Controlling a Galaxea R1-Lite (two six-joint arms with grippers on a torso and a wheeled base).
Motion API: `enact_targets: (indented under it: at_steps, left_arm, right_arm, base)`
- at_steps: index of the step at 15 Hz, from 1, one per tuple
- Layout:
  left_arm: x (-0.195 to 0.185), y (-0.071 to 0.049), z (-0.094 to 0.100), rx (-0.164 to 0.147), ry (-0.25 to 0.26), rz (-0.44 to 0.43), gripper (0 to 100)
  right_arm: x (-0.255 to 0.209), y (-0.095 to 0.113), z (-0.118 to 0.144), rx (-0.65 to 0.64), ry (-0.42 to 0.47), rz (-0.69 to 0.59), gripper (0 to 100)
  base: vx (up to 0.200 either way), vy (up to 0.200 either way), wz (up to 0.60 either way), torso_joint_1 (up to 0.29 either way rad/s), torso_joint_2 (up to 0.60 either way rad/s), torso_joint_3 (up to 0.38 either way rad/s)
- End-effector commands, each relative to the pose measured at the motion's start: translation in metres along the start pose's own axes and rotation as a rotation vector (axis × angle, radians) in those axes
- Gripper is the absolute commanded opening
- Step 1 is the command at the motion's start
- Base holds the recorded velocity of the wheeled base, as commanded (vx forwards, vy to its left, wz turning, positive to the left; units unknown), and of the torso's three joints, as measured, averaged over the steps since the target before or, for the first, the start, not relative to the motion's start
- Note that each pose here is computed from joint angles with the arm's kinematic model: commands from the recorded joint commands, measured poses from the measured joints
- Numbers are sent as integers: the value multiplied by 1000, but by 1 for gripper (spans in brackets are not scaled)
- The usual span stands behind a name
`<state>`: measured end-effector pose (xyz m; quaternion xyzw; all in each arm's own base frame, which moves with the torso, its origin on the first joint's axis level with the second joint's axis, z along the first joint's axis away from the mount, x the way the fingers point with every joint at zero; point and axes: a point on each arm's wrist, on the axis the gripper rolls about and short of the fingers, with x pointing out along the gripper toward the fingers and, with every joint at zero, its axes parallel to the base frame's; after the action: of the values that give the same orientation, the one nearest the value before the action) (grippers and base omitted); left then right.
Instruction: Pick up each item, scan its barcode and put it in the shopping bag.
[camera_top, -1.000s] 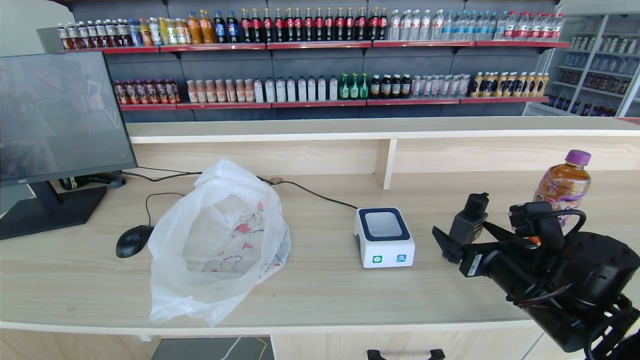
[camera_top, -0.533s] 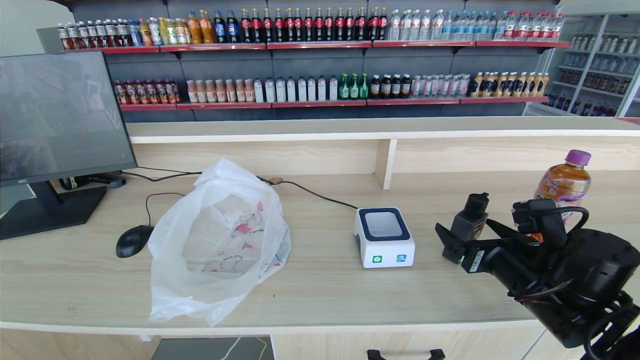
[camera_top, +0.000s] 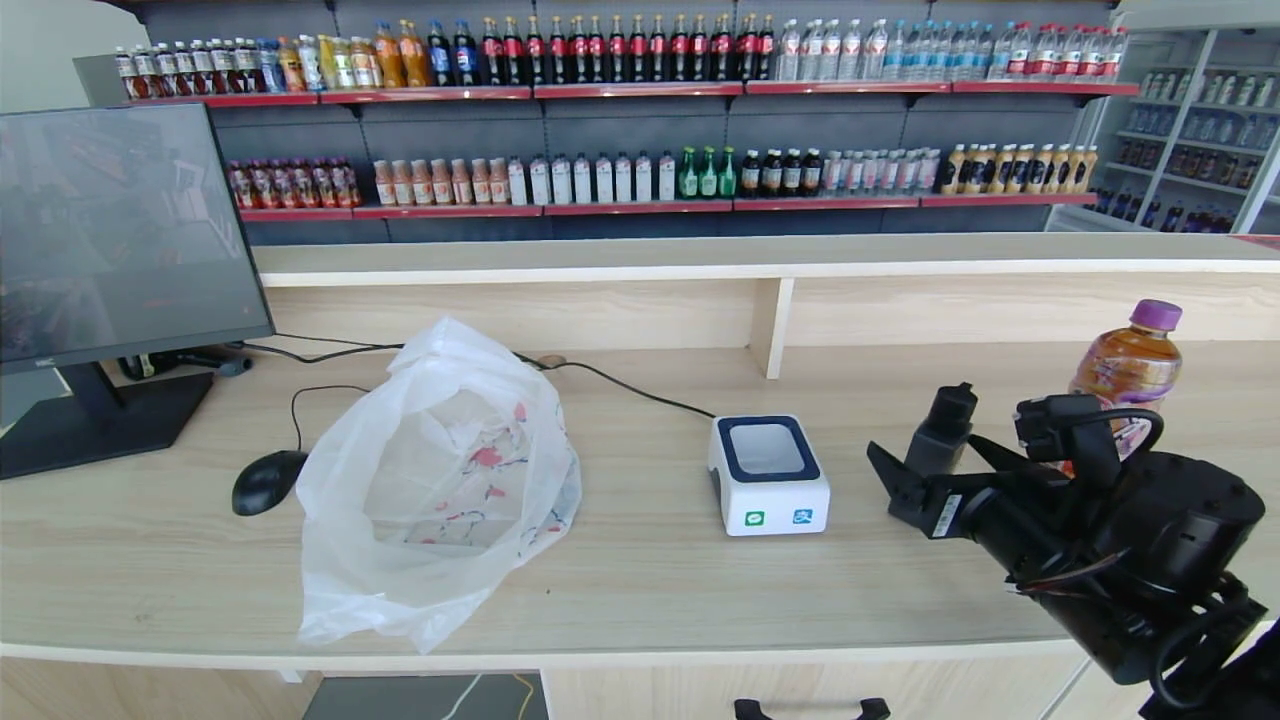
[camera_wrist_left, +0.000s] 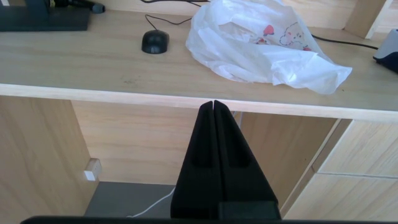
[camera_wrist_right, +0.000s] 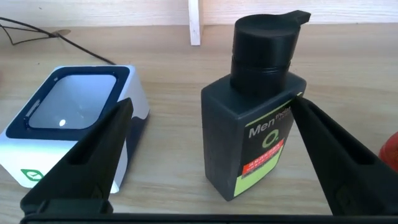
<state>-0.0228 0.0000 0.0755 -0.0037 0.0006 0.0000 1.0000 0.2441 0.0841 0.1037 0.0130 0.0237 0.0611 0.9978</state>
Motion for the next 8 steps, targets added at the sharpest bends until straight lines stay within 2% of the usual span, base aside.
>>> enact_targets:
  at_steps: [1,3,5,8]
  left_arm:
    - [0,0,0,0,0,0,0]
    - [0,0,0,0,0,0,0]
    - [0,0,0,0,0,0,0]
    - [0,0,0,0,0,0,0]
  right_arm:
    - [5,0,-4,-2,9,-4,100]
    - [7,0,-6,-3,17,-7,100]
    - [12,-14,-7,-1,22,-55,100]
    - [14,-17,-9,-6,29,-35,100]
  base:
    - [0,0,0,0,0,0]
    - [0,0,0,0,0,0]
    - [0,0,0,0,0,0]
    - [0,0,0,0,0,0]
